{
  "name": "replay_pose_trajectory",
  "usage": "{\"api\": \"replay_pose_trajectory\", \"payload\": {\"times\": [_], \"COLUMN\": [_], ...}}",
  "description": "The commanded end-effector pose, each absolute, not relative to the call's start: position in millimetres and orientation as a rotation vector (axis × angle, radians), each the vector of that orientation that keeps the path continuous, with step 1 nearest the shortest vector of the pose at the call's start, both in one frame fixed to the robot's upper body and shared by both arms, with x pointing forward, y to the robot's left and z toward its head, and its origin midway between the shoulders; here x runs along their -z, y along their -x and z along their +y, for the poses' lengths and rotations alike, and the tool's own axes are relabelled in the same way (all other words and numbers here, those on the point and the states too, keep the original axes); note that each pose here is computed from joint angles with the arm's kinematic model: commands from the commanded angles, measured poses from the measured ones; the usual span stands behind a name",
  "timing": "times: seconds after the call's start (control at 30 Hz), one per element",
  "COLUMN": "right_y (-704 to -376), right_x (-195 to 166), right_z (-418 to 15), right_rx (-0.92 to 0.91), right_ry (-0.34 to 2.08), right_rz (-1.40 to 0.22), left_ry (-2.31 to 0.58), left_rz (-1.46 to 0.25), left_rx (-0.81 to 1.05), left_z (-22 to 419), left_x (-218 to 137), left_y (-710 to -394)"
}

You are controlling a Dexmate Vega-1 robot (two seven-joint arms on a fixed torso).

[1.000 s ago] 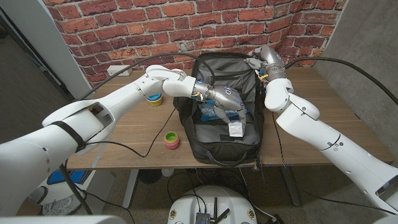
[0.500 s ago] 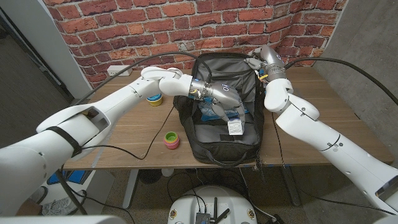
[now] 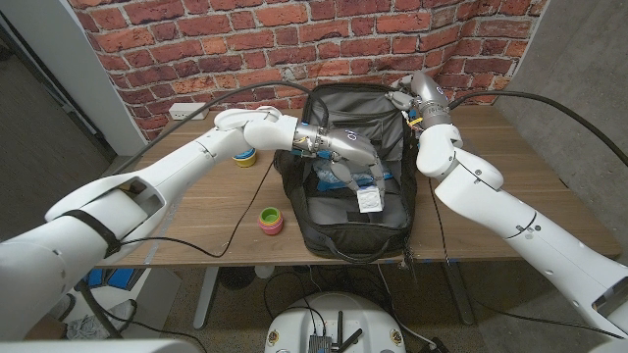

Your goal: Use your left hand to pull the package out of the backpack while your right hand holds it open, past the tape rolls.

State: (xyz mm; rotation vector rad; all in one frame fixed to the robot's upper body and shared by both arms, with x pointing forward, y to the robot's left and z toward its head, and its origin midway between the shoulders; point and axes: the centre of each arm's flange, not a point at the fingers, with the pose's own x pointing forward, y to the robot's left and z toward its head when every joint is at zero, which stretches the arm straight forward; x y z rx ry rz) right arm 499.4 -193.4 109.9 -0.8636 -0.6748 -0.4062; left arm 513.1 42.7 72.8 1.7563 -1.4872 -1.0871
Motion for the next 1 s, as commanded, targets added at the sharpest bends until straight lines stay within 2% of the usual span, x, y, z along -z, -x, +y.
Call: {"api": "replay_pose_trajectory", "payload": {"times": [0.03, 1.0], "right_y": [-500, -507], "right_x": [-111, -112], "right_z": [-196, -195], "right_rx": [0.417, 0.416], "right_ry": [0.864, 0.875], "right_rz": [-0.667, -0.646], "left_ry": [-1.727, -1.706], "left_rz": [-1.424, -1.376], "left_rx": [1.085, 1.014], "left_z": [57, 99], "left_x": [-78, -98], "left_y": [-506, -484]}}
